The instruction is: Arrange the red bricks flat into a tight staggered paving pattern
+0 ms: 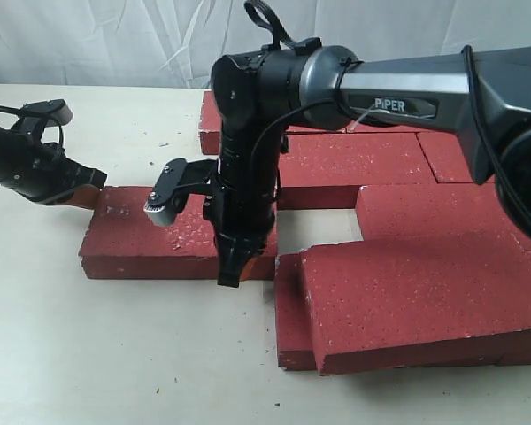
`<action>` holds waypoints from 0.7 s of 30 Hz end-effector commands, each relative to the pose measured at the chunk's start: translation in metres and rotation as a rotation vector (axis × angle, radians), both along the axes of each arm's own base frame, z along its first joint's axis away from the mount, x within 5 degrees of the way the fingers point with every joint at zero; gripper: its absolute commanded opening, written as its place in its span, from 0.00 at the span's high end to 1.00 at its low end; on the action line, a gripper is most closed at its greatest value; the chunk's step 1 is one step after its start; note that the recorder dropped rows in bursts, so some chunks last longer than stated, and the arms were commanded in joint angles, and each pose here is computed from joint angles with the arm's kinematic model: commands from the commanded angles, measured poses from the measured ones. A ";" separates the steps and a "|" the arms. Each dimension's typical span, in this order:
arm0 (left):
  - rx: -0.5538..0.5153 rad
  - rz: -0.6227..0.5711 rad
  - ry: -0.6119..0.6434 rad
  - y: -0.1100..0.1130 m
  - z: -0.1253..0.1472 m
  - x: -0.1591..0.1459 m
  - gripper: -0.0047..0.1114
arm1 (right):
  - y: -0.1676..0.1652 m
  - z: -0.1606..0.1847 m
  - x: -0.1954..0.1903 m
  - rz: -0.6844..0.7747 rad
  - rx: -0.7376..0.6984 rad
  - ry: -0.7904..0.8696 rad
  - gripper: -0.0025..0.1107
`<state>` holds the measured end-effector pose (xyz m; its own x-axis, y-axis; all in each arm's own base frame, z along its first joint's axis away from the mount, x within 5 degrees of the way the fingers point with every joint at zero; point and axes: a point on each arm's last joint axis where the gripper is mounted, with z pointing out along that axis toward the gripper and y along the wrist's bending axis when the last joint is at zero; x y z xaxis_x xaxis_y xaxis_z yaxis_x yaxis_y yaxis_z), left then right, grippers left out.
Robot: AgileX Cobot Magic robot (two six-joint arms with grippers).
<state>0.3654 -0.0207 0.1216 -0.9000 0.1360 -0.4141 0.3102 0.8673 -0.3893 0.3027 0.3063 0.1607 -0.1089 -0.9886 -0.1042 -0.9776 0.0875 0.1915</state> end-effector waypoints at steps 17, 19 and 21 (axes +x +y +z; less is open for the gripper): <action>-0.049 -0.052 0.018 -0.008 -0.001 -0.004 0.96 | 0.002 0.015 -0.005 -0.051 0.029 0.003 0.99; -0.059 -0.051 0.018 -0.009 0.000 -0.004 0.96 | 0.000 0.025 -0.005 -0.045 0.036 -0.025 0.99; -0.066 -0.048 0.019 -0.010 0.000 -0.004 0.96 | -0.006 0.034 -0.002 -0.047 0.031 -0.060 0.99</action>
<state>0.3628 -0.0256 0.1213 -0.8998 0.1570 -0.4070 0.3404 0.8363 -0.4299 0.2993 0.3080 0.1776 -0.1644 -0.9773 -0.1333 -0.9740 0.1395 0.1787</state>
